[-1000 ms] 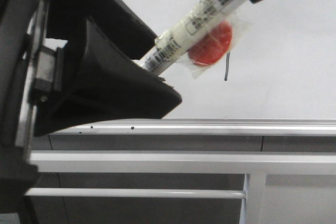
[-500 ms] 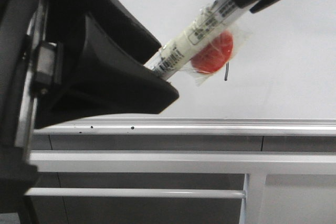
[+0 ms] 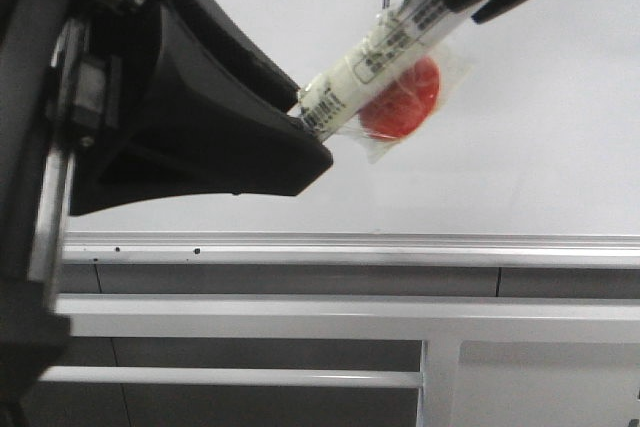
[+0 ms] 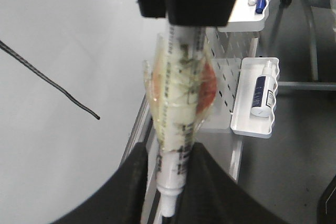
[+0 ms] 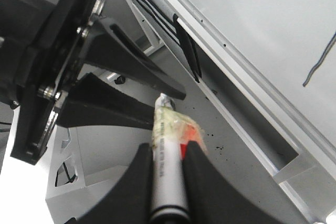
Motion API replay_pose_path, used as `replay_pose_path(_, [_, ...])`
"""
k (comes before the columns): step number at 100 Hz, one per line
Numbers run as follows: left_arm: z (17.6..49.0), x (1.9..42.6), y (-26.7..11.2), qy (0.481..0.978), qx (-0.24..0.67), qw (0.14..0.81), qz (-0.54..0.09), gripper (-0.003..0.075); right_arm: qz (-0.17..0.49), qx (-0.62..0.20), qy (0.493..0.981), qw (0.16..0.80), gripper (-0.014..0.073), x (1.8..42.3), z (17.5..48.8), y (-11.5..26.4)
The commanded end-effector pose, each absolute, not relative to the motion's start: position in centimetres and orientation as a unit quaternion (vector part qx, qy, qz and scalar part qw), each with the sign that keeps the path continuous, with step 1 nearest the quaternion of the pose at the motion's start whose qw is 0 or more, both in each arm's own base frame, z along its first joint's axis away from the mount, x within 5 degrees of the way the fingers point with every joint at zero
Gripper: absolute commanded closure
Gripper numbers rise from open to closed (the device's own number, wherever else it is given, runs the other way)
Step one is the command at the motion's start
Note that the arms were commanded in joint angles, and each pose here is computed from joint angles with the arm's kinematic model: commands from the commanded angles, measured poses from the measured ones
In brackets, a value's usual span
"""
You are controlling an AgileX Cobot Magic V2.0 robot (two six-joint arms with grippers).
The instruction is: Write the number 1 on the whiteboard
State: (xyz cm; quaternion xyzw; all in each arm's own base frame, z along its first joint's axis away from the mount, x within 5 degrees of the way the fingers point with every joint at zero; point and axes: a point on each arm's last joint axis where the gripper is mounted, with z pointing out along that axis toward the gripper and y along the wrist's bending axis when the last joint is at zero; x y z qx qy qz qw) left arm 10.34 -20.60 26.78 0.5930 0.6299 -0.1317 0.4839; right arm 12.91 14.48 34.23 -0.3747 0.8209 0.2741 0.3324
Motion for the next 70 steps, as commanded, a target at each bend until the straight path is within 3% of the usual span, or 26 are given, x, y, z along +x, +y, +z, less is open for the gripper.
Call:
replay_pose_path(1, [28.4, 10.3, -21.0, 0.616, 0.580, 0.510, -0.157, 0.0633, 0.294, -0.358, 0.804, 0.373, 0.0658, 13.1, 36.0, 14.7])
replay_pose_path(9, [28.4, 10.3, -21.0, 0.616, 0.580, 0.510, -0.157, 0.0738, 0.294, -0.359, 0.803, 0.373, 0.0658, 13.1, 36.1, 14.6])
replay_pose_path(44, [28.4, 10.3, -20.9, 0.622, 0.575, 0.507, -0.161, 0.0741, 0.298, -0.358, 0.800, 0.379, 0.0638, 13.1, 36.4, 14.7])
replay_pose_path(51, [28.4, 10.3, -20.9, 0.628, 0.570, 0.504, -0.163, 0.0741, 0.299, -0.361, 0.793, 0.390, 0.0550, 13.0, 37.0, 14.6])
replay_pose_path(64, [28.3, 10.3, -20.8, 0.638, 0.563, 0.499, -0.164, 0.0741, 0.292, -0.360, 0.778, 0.424, 0.0262, 12.8, 38.1, 14.1])
replay_pose_path(70, [28.2, 10.4, -20.8, 0.648, 0.554, 0.495, -0.169, 0.0741, 0.281, -0.365, 0.772, 0.437, 0.0182, 12.5, 38.4, 13.7])
